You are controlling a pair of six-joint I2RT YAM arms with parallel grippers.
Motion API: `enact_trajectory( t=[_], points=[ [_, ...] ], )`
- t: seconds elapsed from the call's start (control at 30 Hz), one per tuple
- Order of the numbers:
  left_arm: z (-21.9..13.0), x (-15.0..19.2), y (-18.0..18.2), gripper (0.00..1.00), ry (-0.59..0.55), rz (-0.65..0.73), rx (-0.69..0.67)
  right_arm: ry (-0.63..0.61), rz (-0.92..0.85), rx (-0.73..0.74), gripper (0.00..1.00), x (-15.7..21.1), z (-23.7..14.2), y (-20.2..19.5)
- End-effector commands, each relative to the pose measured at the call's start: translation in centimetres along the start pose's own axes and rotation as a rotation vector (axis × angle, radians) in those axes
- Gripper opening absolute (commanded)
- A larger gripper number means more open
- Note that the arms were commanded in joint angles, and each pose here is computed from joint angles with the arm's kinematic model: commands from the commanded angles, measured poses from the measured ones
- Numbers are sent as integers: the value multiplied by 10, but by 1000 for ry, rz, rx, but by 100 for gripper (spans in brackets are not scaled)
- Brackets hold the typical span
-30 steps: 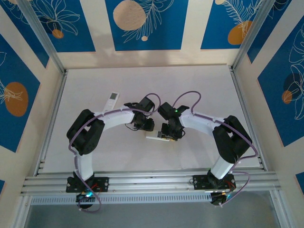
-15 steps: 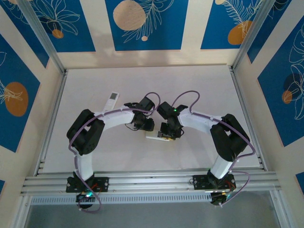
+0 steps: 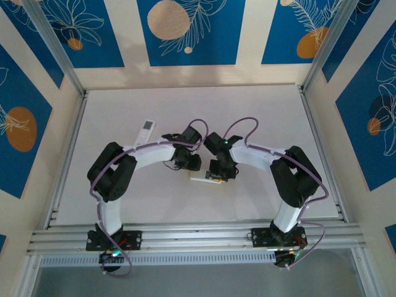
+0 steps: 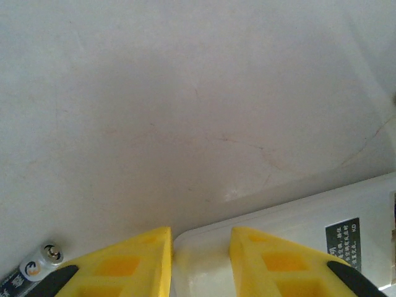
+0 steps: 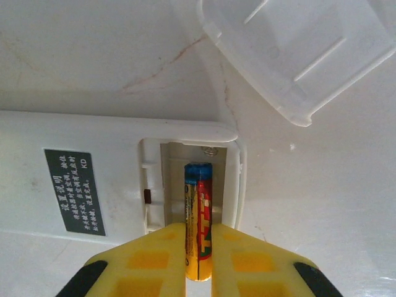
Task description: Load the batteries into the remote control
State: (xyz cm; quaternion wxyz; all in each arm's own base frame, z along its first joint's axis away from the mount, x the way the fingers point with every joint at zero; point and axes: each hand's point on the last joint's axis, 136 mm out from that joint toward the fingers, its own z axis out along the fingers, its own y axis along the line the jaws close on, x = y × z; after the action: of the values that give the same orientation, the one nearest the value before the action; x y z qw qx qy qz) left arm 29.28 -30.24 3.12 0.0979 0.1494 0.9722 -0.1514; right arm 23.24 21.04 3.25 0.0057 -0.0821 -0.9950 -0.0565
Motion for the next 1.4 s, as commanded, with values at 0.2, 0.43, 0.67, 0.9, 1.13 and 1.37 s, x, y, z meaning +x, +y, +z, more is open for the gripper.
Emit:
enact_trajectory(
  t=[0.2, 0.43, 0.67, 0.9, 1.13, 1.37],
  points=[
    [28, 36, 22, 31, 126, 24, -83, -85, 1, 123, 12, -16, -6, -19],
    [31, 38, 26, 31, 135, 33, -100, -85, 12, 144, 12, -19, -3, -20],
    [34, 40, 28, 30, 144, 35, -108, -8, 7, 116, 13, -12, 13, -17],
    [34, 40, 27, 30, 142, 40, -104, -32, 12, 138, 17, -26, 18, -24],
    [36, 42, 30, 29, 148, 41, -111, -87, -50, 127, 14, -48, 17, -14],
    [38, 44, 30, 29, 154, 43, -108, -144, -101, 125, 12, -57, 12, -7]
  ],
)
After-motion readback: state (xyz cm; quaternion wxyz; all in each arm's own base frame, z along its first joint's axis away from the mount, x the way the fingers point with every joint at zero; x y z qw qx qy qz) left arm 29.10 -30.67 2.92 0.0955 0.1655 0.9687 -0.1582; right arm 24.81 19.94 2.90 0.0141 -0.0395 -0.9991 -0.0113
